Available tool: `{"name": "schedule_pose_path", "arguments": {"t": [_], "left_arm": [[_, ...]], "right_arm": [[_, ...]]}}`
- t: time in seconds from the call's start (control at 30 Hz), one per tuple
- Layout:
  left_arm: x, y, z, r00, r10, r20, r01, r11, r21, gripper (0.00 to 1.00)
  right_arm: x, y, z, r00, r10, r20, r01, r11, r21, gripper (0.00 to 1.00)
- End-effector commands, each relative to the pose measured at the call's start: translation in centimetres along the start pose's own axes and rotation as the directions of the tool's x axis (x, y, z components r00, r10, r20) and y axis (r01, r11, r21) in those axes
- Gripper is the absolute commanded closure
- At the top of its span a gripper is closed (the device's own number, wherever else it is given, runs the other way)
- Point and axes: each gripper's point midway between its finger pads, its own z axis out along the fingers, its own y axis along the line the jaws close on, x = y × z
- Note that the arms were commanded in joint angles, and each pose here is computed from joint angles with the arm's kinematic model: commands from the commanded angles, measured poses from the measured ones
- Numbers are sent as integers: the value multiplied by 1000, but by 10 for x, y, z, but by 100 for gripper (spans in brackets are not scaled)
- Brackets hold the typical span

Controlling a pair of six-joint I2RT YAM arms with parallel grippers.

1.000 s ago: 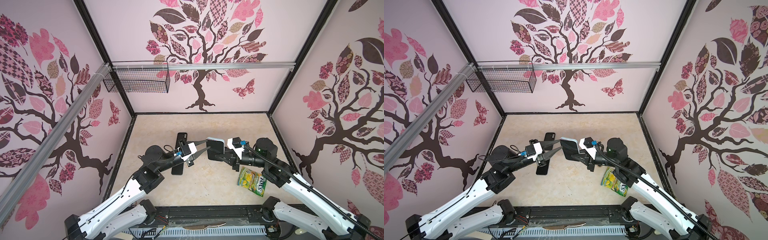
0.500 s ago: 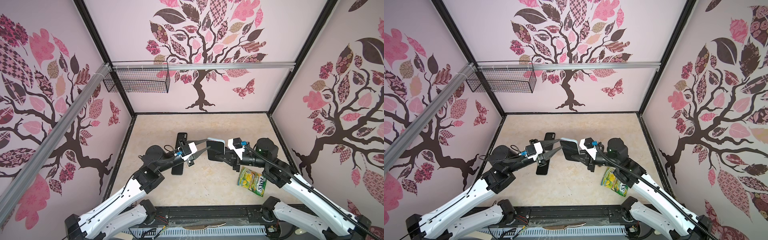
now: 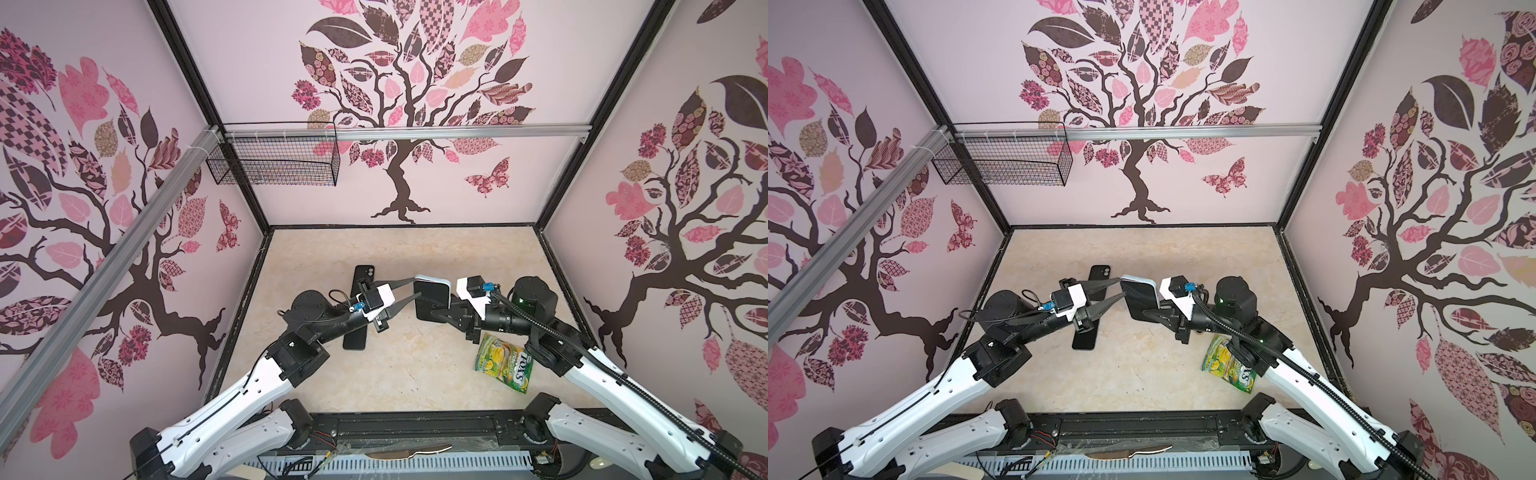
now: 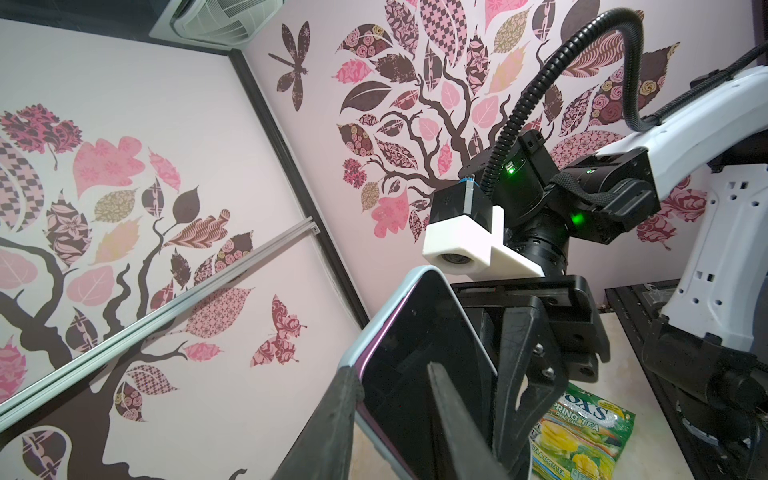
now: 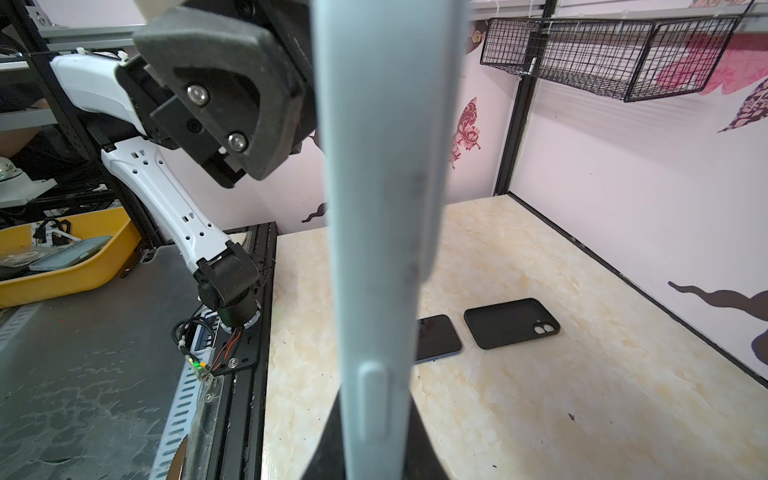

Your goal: Take the phone out of the phone case

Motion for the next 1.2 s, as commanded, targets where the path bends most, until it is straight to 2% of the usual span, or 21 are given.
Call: {"name": "schedule_pose_path", "arguments": {"t": [0.0, 0.47, 0.8, 0.97, 1.17], "left_arm": [[5, 2, 4, 999, -7, -35, 7, 1000, 0, 69], [30, 0, 12, 994, -33, -109, 33, 999, 2, 66], [45, -7, 14, 987, -55, -151, 59, 998, 27, 64], [48, -17, 13, 985, -76, -154, 89, 993, 75, 67], [55, -43, 7, 973, -137, -187, 173, 966, 192, 69]], "right_arm": [[-32, 17, -7, 991, -94, 100, 100, 993, -58, 100], [-36, 35, -12, 974, -177, 143, 193, 976, -102, 100], [-40, 38, -13, 968, -198, 156, 216, 970, -108, 100], [-46, 34, -15, 964, -206, 168, 220, 973, -71, 100], [-52, 31, -16, 959, -216, 185, 228, 973, -46, 100]]}}
